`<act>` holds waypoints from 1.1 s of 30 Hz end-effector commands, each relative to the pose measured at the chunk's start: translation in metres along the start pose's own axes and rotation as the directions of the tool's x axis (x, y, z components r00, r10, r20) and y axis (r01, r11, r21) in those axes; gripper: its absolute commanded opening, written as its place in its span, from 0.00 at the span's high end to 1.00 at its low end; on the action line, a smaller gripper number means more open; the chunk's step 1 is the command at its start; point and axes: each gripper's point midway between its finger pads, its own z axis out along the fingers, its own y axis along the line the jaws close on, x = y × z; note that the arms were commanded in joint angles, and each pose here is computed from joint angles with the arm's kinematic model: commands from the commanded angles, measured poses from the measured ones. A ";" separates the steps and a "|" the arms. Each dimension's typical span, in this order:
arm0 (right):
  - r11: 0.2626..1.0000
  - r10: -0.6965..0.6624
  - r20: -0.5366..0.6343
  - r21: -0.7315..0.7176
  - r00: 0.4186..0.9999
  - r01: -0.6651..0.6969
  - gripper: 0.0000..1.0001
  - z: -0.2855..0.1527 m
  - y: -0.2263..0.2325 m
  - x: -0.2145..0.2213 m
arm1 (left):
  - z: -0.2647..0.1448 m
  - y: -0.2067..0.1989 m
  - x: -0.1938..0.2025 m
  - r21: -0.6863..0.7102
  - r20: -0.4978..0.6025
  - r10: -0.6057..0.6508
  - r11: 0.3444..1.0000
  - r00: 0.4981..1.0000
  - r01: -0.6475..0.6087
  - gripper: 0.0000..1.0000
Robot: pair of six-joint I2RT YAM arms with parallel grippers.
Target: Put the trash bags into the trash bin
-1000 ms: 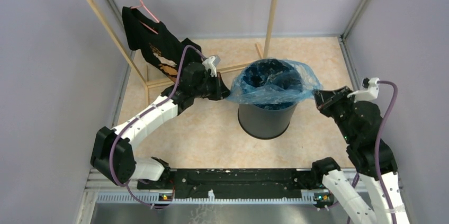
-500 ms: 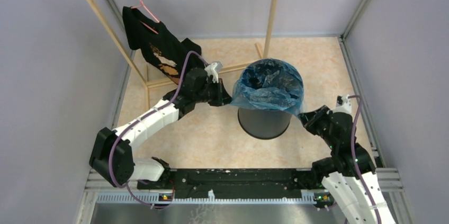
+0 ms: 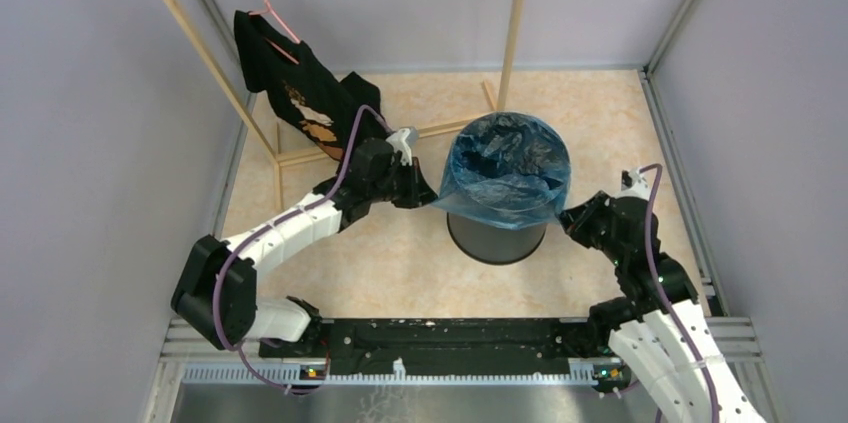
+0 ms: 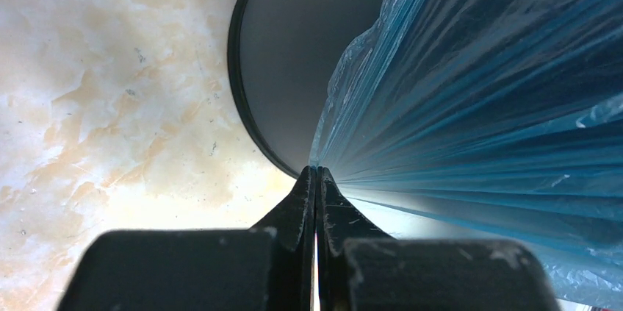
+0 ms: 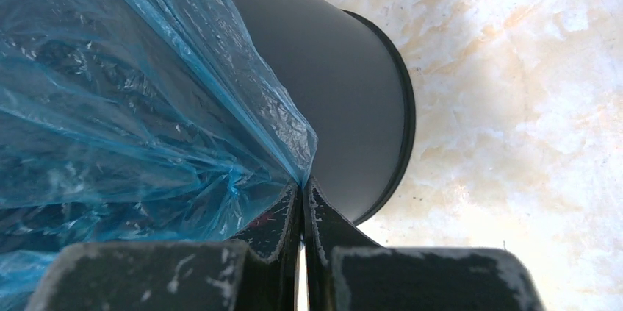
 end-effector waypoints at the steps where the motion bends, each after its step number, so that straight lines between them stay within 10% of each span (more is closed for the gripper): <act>1: 0.999 -0.041 0.012 -0.012 0.999 0.041 1.00 -0.004 0.008 -0.010 | 0.004 0.003 0.006 -0.005 0.003 0.018 1.000 1.000 -0.018 1.00; 14: 0.978 0.030 -0.046 0.208 0.998 -0.020 1.00 0.040 -0.053 0.028 | 0.014 -0.027 0.000 0.009 -0.012 0.065 0.998 0.998 -0.065 1.00; 25: 0.998 -0.041 0.000 0.038 0.999 0.041 1.00 0.018 -0.002 -0.006 | 0.040 0.023 0.057 -0.089 -0.115 -0.005 0.996 0.993 -0.005 1.00; 33: 0.986 0.002 -0.039 0.165 0.999 0.004 1.00 0.041 -0.049 0.028 | 0.031 0.003 0.030 -0.061 -0.073 0.019 0.998 0.997 -0.023 1.00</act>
